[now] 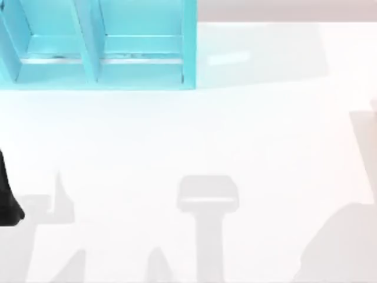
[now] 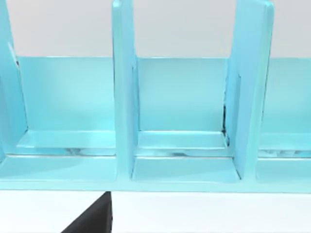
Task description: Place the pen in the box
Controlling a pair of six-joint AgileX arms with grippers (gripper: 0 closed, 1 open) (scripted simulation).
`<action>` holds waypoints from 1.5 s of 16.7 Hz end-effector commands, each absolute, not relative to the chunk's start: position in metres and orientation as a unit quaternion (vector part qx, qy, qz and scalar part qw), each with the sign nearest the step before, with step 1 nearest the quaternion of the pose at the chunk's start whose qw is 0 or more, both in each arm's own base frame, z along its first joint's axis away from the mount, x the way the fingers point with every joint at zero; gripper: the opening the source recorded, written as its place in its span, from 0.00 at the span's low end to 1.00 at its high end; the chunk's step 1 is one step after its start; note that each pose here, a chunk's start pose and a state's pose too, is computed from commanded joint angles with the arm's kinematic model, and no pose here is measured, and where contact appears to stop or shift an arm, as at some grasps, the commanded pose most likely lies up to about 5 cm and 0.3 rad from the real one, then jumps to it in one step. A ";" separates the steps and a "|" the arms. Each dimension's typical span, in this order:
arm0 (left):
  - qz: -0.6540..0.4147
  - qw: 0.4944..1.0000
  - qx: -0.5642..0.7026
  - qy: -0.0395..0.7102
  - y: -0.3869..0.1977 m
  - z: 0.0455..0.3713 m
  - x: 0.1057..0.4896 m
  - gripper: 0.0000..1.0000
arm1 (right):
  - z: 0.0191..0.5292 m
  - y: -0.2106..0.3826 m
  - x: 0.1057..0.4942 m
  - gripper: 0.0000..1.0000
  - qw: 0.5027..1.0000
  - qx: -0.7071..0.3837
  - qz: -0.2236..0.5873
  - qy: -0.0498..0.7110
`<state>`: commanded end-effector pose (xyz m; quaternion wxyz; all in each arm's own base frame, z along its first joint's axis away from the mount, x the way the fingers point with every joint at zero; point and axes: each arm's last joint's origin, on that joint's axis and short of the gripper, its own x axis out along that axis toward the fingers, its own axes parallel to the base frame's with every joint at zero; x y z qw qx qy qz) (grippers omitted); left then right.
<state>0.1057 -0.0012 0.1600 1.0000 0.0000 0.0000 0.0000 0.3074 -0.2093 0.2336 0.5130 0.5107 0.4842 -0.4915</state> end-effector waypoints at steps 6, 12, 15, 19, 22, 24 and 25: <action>0.000 1.000 0.000 0.000 -0.001 0.160 0.106 1.00 | 0.194 -0.181 0.312 0.00 0.511 0.494 -0.499 0.496; 0.000 1.000 0.000 0.000 -0.001 0.160 0.106 1.00 | 0.185 -0.184 0.307 0.00 0.515 0.515 -0.490 0.480; 0.000 1.000 0.000 0.000 -0.001 0.160 0.106 1.00 | 0.185 -0.184 0.307 0.08 0.515 0.515 -0.490 0.480; 0.000 1.000 0.000 0.000 -0.001 0.160 0.106 1.00 | 0.185 -0.184 0.307 0.38 0.515 0.515 -0.490 0.480; 0.000 1.000 0.000 0.000 -0.001 0.160 0.106 1.00 | 0.185 -0.184 0.307 0.60 0.515 0.515 -0.490 0.480; 0.000 1.000 0.000 0.000 -0.001 0.160 0.106 1.00 | 0.185 -0.184 0.307 0.75 0.515 0.515 -0.490 0.480; 0.000 1.000 0.000 0.000 -0.001 0.160 0.106 1.00 | 0.185 -0.184 0.307 0.83 0.515 0.515 -0.490 0.480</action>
